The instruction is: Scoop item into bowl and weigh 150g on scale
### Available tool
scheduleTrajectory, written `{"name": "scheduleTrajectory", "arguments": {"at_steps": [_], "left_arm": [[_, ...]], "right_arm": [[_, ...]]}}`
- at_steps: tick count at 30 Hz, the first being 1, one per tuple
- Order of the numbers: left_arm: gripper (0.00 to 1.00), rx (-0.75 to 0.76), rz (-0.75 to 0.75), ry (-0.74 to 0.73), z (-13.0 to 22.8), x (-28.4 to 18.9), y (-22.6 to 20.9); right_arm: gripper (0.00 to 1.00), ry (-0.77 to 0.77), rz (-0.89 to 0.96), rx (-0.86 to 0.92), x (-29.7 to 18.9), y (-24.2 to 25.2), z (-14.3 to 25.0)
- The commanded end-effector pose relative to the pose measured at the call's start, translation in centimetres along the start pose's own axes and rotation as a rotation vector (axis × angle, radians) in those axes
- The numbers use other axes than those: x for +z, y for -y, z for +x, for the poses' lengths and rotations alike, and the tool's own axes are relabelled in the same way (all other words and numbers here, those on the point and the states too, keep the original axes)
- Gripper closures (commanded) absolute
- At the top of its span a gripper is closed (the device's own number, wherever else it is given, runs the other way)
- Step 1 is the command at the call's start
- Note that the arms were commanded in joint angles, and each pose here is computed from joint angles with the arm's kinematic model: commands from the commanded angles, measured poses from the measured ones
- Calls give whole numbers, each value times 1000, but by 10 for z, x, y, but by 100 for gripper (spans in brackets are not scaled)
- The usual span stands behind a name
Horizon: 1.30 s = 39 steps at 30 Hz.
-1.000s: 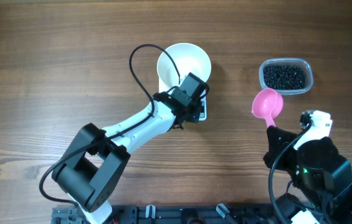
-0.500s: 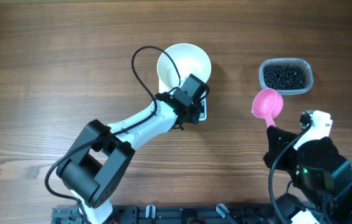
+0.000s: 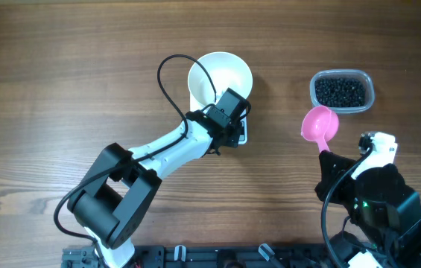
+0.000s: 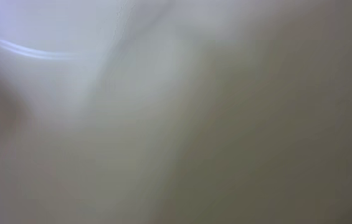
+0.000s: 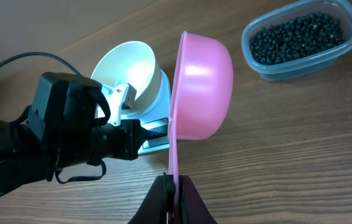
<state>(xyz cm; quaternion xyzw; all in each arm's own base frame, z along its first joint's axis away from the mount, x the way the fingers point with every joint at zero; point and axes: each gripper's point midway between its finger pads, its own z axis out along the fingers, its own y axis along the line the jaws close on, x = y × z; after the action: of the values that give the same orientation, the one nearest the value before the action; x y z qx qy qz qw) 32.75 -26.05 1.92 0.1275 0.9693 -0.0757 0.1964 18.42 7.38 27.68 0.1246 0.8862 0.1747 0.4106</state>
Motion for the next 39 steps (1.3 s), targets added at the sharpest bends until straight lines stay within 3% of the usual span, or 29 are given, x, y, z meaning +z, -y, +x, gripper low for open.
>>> {"name": "scheduleTrajectory", "arguments": {"at_steps": [1, 26, 39], "left_arm": [[96, 13, -25, -6, 2, 7, -3], [96, 20, -59, 10, 0, 6, -7], [96, 38, -83, -44, 17, 22, -8]], "right_arm": [[96, 40, 5, 25, -5, 1, -10], [96, 51, -5, 29, -5, -2, -12], [96, 50, -4, 28, -5, -2, -12]]}}
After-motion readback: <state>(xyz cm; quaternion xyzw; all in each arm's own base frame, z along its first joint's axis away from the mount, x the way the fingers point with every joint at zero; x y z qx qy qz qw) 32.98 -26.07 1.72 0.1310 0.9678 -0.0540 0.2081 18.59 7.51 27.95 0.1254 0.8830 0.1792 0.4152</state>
